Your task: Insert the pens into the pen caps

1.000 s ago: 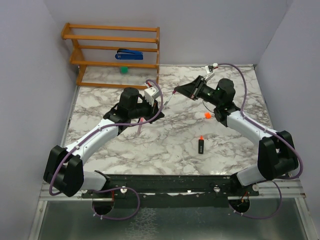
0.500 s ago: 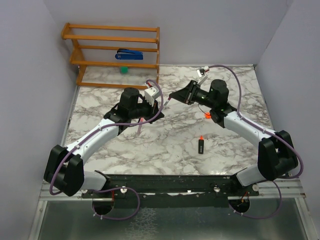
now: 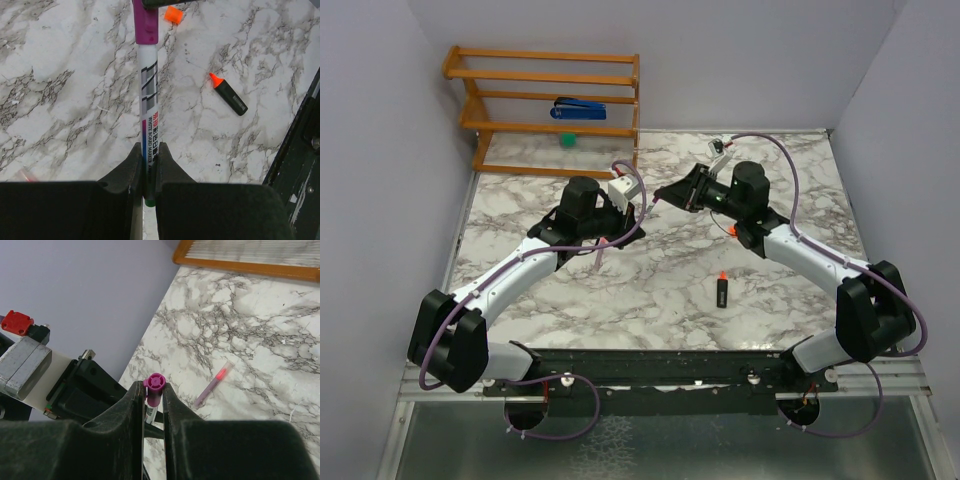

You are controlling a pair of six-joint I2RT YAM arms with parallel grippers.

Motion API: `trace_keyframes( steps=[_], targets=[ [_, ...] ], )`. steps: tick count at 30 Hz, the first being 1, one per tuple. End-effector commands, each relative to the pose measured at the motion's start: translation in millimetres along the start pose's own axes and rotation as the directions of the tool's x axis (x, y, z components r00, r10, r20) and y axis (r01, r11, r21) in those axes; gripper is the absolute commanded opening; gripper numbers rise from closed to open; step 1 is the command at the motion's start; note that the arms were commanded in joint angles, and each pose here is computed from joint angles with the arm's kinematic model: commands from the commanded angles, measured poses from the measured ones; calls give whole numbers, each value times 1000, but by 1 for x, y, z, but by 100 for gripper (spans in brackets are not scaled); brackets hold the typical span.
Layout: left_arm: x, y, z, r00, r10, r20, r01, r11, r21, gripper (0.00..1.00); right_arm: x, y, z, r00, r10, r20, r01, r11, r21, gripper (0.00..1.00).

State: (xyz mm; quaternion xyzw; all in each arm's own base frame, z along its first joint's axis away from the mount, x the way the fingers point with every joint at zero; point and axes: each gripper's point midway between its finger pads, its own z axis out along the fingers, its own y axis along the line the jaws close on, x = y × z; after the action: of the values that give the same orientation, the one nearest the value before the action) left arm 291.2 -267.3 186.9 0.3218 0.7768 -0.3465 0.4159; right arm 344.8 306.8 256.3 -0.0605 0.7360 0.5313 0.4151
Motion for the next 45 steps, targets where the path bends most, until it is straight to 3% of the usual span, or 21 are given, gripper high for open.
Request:
trace_keyframes(
  steps=[1, 31, 45],
  targets=[
    [-41, -7, -3, 989, 45, 141, -46, 999, 8, 0, 28, -2, -1, 997, -19, -77, 21, 1000, 20, 0],
    [-72, -1, 5, 977, 89, 193, -89, 996, -7, 0, 87, 0, 6, 983, 46, -180, -54, 998, -38, 0],
    [-106, 5, -5, 950, 117, 290, -98, 992, -82, 0, 113, 7, 4, 972, 73, -225, -88, 994, -58, 0]
  ],
)
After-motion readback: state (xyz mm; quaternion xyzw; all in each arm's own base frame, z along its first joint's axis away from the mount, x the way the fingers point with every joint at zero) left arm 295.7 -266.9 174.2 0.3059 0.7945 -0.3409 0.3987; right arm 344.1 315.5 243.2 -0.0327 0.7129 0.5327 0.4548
